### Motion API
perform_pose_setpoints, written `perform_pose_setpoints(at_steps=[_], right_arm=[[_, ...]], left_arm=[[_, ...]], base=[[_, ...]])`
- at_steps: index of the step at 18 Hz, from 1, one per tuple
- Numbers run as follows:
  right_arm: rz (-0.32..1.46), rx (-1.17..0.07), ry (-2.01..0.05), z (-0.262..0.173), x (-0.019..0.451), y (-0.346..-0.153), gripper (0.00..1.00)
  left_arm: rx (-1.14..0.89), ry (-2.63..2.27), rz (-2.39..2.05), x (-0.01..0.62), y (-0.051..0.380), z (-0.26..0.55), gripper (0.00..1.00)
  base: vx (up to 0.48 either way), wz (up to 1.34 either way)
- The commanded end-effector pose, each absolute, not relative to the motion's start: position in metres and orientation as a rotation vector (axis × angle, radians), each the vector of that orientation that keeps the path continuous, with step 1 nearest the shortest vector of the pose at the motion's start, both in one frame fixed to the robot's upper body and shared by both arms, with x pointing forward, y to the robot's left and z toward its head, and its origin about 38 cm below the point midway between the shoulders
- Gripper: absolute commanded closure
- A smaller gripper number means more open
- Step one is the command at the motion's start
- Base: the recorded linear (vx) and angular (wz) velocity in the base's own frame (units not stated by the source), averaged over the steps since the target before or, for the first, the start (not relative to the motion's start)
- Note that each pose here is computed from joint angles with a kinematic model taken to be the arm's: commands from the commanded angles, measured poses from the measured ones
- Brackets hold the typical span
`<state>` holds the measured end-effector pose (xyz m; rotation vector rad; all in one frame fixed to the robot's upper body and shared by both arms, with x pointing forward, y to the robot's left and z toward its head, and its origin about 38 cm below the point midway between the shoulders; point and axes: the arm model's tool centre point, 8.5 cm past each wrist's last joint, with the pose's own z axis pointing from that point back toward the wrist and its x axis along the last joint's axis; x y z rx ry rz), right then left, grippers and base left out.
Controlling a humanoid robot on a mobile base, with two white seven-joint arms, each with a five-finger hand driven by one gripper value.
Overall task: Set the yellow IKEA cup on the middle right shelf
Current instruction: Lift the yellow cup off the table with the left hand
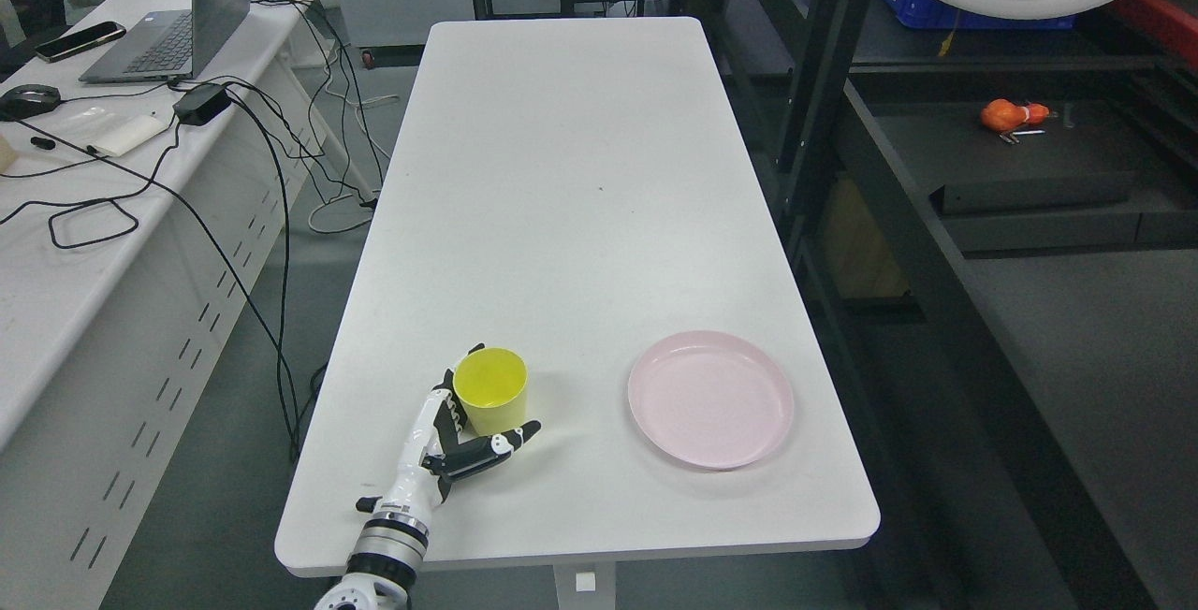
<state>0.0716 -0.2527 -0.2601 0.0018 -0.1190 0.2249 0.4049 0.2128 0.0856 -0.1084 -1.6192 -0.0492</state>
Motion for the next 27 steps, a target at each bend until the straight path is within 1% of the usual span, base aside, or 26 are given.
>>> perform_pose_setpoints(at_steps=[1,3,6,7,10,14,17,21,27], right_arm=[[0.225,-0.016,-0.111,-0.260,0.068,-0.264,0.01],[0.225,-0.016,-0.111,-0.260,0.068,-0.264,0.01],[0.225,-0.016,-0.111,-0.260,0.068,-0.264,0.01],[0.225,-0.016,-0.111,-0.260,0.068,-0.264,0.01],[0.225,-0.016,-0.111,-0.260,0.068,-0.264,0.01],[0.225,-0.016,-0.111,-0.260,0.068,-0.264,0.01],[0.225,-0.016,-0.111,-0.260,0.068,-0.264,0.01],[0.225,-0.016,-0.111,-0.260,0.068,-0.264,0.01],[0.225,-0.016,-0.111,-0.260,0.068,-0.264,0.01]], left_arm=[[-0.111,-1.653,0.024,0.407,0.220,0.092,0.37],[-0.106,-1.679,0.035,0.407,0.223,0.095,0.48],[-0.099,-1.750,0.096,0.406,0.238,0.105,0.74],[-0.111,-1.784,0.122,0.405,0.242,0.112,0.81],[-0.105,-1.814,0.151,0.402,0.249,0.120,0.90],[-0.136,-1.854,0.188,0.391,0.250,0.122,0.99],[-0.183,-1.850,0.244,0.385,0.253,0.120,0.99],[-0.193,-1.835,0.242,0.380,0.249,0.115,1.00],[-0.208,-1.845,0.230,0.378,0.244,0.120,1.00]], base=[[0.000,0.00],[0.000,0.00],[0.000,0.00],[0.000,0.00],[0.000,0.00],[0.000,0.00],[0.000,0.00],[-0.009,0.01],[-0.131,0.05]])
